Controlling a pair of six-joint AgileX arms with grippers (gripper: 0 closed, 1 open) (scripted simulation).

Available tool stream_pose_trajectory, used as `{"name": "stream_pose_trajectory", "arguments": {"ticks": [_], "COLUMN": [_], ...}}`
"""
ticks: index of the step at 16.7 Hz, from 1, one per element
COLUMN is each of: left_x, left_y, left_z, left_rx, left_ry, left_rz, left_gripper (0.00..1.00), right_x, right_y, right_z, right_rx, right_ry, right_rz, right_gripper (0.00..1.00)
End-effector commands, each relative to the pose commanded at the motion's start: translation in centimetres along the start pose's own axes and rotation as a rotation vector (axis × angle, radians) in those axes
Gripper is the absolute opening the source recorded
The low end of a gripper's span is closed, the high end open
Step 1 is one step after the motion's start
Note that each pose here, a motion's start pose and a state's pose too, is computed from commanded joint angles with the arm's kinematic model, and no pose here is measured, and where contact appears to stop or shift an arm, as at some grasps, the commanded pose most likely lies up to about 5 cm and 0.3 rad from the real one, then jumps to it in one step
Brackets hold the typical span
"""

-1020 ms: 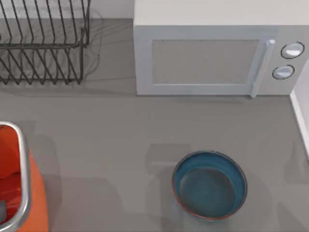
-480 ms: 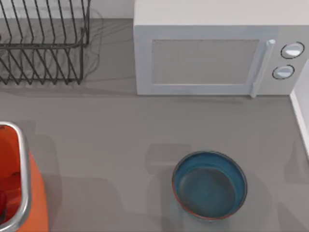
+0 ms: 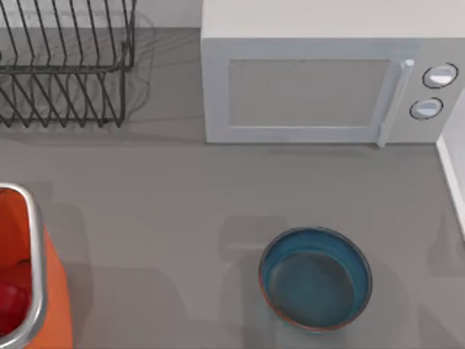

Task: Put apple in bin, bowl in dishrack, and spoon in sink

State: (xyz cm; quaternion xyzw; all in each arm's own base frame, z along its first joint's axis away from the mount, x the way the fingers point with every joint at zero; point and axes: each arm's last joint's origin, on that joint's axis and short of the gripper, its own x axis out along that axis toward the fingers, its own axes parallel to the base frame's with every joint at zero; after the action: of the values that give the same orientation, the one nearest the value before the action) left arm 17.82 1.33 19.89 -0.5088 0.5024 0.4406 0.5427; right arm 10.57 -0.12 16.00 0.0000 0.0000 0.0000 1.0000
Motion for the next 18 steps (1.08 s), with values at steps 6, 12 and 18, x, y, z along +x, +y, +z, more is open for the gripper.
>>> {"name": "stream_pose_trajectory", "arguments": {"ticks": [6,12,18], "left_x": [-1.4,-0.8,1.0], "left_y": [0.7,3.2,5.8], "left_z": [-0.4,-1.0,-1.6], "left_rx": [0.098,0.450,0.899], "left_ry": [-0.055,-0.203,-0.571], "left_rz": [-0.130,-0.448,-0.787], "left_gripper": [1.00,1.00,1.00], "right_x": [0.0,0.0,0.0], "right_y": [0.0,0.0,0.0], "right_z": [0.0,0.0,0.0], "right_rx": [0.000,0.000,0.000], "right_ry": [0.000,0.000,0.000], "right_rz": [0.000,0.000,0.000], "right_gripper": [1.00,1.00,1.00]}}
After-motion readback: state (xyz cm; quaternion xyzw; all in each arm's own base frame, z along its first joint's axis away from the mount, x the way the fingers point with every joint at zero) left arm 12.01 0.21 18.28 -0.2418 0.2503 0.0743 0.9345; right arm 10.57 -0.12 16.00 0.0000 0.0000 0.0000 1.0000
